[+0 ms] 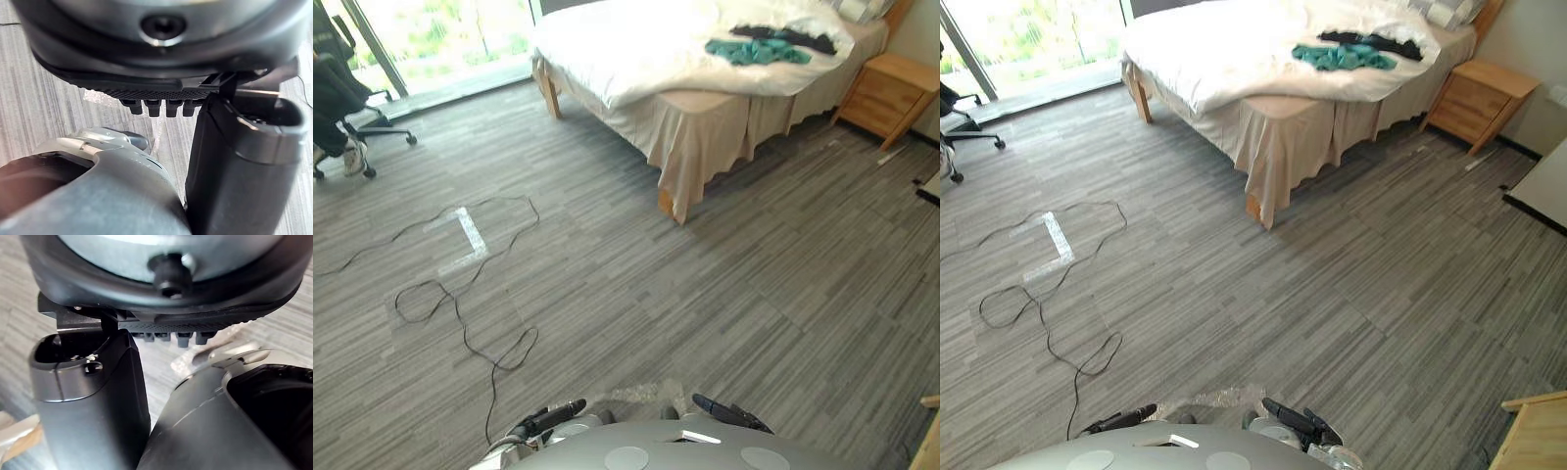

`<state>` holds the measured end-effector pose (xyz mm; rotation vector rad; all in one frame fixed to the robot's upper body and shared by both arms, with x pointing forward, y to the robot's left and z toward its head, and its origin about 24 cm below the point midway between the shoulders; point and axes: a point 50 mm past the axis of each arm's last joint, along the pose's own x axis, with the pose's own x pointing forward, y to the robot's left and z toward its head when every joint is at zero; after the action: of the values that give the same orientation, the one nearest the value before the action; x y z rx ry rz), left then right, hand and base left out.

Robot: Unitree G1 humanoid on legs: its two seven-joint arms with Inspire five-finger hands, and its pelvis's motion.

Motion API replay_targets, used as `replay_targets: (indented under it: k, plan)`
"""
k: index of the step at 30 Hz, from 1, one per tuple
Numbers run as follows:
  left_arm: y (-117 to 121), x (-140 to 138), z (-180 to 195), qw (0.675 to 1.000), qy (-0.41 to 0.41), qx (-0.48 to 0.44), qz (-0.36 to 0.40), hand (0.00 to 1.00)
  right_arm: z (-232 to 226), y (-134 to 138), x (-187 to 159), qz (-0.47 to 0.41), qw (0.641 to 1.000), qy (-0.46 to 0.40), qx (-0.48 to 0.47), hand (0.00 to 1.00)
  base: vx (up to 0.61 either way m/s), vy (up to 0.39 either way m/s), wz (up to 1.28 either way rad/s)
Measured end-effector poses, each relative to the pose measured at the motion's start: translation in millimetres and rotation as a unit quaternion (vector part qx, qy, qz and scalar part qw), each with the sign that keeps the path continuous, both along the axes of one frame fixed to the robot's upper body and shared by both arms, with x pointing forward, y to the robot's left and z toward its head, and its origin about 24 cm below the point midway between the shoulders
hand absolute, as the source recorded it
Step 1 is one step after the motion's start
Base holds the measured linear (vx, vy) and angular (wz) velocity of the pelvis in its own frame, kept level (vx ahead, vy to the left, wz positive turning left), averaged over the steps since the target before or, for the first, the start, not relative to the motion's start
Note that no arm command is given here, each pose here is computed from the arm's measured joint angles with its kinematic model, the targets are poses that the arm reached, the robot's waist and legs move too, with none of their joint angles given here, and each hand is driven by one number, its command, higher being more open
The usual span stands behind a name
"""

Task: Tidy up the quilt and then pick up the clothes from the bed and put them into the laundry hamper

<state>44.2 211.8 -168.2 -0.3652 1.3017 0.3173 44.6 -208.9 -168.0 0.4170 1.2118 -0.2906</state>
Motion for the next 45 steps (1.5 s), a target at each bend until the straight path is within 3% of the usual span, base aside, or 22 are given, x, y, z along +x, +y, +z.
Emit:
replay_targets:
  k: [10,17,22,26,30,36,40,43,45]
  plan:
    - [2,1,0,1.0,-0.006,0.001,0.001,1.0,0,7,16,-0.002,1.0,-0.013,0.014,1.0,0.11,0.014,0.02]
    - [0,0,0,0.999,0.005,-0.014,-0.042,1.0,2,7,29,-0.011,1.0,-0.021,0.016,1.0,-0.04,-0.019,-0.08]
    - [0,1,0,0.999,0.013,-0.03,-0.021,1.0,1,1,24,-0.098,0.995,0.017,0.001,1.0,-0.08,-0.018,-0.19]
    - [7,-3,1,0.996,0.008,-0.024,0.081,1.0,-4,10,3,-0.177,0.982,0.057,0.035,1.0,-0.01,-0.039,-0.08]
    - [8,9,2,0.997,-0.019,0.008,0.08,1.0,-3,9,-1,-0.233,0.968,0.053,0.079,1.0,0.02,-0.092,-0.11]
    - [19,9,3,0.995,-0.027,0.016,0.099,1.0,2,5,10,-0.221,0.969,-0.01,0.114,1.0,0.27,-0.232,-0.63]
    - [21,-7,1,0.996,0.008,0.026,0.079,1.0,5,-1,16,-0.225,0.967,-0.033,0.118,1.0,0.69,-0.454,0.28]
    - [20,0,2,0.998,-0.021,0.025,0.061,1.0,7,-18,15,-0.171,0.982,-0.024,0.081,1.0,0.64,-0.435,-0.16]
    - [5,12,1,0.997,-0.053,-0.016,0.051,1.0,10,-34,31,-0.127,0.992,-0.011,0.019,1.0,0.71,-0.279,-0.32]
